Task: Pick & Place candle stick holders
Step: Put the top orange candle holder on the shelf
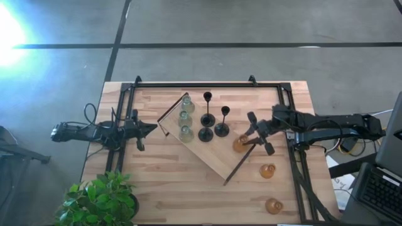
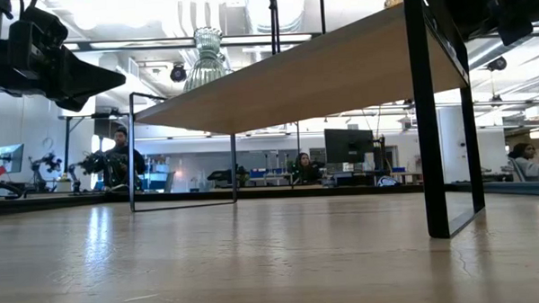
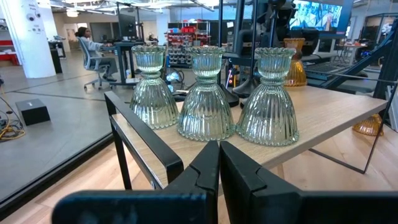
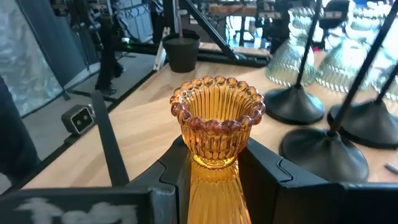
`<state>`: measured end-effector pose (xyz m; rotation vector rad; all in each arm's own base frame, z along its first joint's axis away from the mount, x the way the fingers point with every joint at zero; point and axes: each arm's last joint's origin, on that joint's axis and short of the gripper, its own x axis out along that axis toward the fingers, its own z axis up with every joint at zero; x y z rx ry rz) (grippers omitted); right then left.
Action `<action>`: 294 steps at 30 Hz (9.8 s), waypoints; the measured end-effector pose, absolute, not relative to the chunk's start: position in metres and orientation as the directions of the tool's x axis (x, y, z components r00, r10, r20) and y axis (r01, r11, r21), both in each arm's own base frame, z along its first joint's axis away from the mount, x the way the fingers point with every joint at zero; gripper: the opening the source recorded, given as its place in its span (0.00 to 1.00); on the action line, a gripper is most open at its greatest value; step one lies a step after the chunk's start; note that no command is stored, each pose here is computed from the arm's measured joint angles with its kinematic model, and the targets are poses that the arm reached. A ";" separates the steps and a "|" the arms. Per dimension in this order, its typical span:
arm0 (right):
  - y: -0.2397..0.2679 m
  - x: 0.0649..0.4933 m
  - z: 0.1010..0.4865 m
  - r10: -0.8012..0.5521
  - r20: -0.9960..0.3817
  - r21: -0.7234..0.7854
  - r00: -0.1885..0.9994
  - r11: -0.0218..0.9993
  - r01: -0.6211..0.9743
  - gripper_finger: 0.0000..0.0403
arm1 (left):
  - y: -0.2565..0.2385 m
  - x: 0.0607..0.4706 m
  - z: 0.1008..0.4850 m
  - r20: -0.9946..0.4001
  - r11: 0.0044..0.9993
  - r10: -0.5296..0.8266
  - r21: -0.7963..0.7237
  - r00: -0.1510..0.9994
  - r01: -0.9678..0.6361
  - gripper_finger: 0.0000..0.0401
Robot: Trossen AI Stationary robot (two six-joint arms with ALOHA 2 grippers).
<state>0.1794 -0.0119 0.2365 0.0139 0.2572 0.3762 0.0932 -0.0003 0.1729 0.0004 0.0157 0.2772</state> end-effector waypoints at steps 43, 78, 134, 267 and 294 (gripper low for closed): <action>-0.012 0.179 0.226 0.378 -0.244 0.135 0.893 0.925 -0.355 0.36 | 0.000 0.093 0.173 -0.015 0.962 0.274 0.002 0.962 -0.274 0.04; -0.028 0.140 0.237 0.234 -0.263 0.148 0.936 0.968 -0.200 0.54 | 0.000 0.093 0.173 -0.016 0.962 0.274 0.002 0.962 -0.274 0.04; -0.034 0.166 0.232 0.264 -0.377 0.216 0.888 0.957 -0.192 0.02 | 0.000 0.093 0.173 -0.015 0.962 0.273 0.002 0.962 -0.273 0.04; 0.193 0.063 0.146 -0.215 -0.817 0.150 0.535 0.816 0.558 0.54 | 0.000 0.093 0.173 -0.015 0.962 0.273 0.002 0.962 -0.273 0.05; 0.163 0.058 0.144 -0.171 -0.700 0.252 0.694 0.849 0.464 0.71 | 0.000 0.094 0.174 -0.006 0.962 0.274 -0.002 0.962 -0.274 0.04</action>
